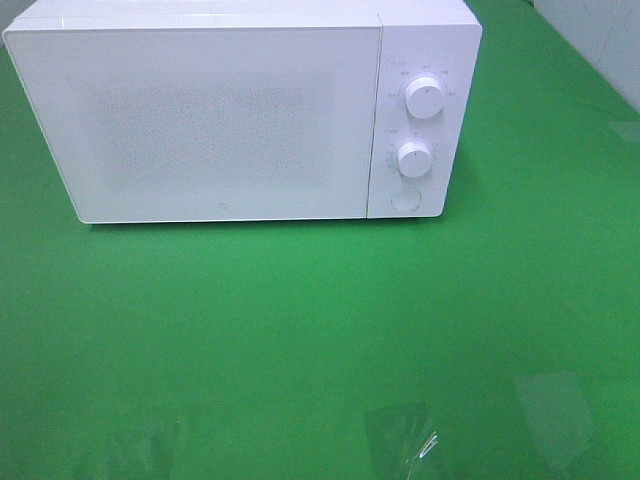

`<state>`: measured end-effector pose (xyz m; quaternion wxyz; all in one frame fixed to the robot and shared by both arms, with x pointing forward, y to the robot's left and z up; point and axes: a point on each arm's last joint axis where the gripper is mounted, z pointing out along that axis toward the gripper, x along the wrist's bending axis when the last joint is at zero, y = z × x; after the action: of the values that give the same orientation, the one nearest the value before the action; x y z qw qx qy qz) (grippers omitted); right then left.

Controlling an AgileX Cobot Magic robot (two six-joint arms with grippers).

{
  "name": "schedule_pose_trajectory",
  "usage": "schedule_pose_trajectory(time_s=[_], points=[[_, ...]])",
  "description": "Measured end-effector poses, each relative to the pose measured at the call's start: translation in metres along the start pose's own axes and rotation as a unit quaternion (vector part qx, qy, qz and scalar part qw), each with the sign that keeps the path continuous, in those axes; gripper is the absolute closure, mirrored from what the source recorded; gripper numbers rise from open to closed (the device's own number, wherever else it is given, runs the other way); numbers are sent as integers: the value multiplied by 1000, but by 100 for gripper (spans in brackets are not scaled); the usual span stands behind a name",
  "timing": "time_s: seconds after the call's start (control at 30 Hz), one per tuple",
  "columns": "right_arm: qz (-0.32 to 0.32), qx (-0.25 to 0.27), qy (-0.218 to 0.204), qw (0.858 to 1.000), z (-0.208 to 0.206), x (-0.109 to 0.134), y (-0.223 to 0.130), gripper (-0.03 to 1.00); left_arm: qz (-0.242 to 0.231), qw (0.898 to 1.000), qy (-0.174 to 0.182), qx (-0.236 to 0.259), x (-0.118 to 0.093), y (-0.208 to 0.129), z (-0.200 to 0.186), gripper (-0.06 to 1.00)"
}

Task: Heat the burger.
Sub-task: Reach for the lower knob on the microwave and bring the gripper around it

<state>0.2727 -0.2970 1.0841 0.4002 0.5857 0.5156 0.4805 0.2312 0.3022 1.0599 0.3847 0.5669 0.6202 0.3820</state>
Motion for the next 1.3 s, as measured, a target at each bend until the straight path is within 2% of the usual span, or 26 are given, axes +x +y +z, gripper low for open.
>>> schedule_pose_trajectory(time_s=[0.4,0.6,0.8,0.93,1.13,1.3], points=[[-8,-27,-2,1000,56,0,10,25,0,1000,0,0,0,0,0,-5],[-8,-13,-4,1000,86,-1,9,25,0,1000,0,0,0,0,0,-5],[-8,-12,-4,1000,113,-3,-6,25,0,1000,0,0,0,0,0,-5],[-6,-54,2,999,141,-6,-22,25,0,1000,0,0,0,0,0,-5],[-11,-65,-1,998,162,-9,-35,25,0,1000,0,0,0,0,0,-5],[-18,-60,-22,998,186,-11,-50,19,0,1000,0,0,0,0,0,-5]])
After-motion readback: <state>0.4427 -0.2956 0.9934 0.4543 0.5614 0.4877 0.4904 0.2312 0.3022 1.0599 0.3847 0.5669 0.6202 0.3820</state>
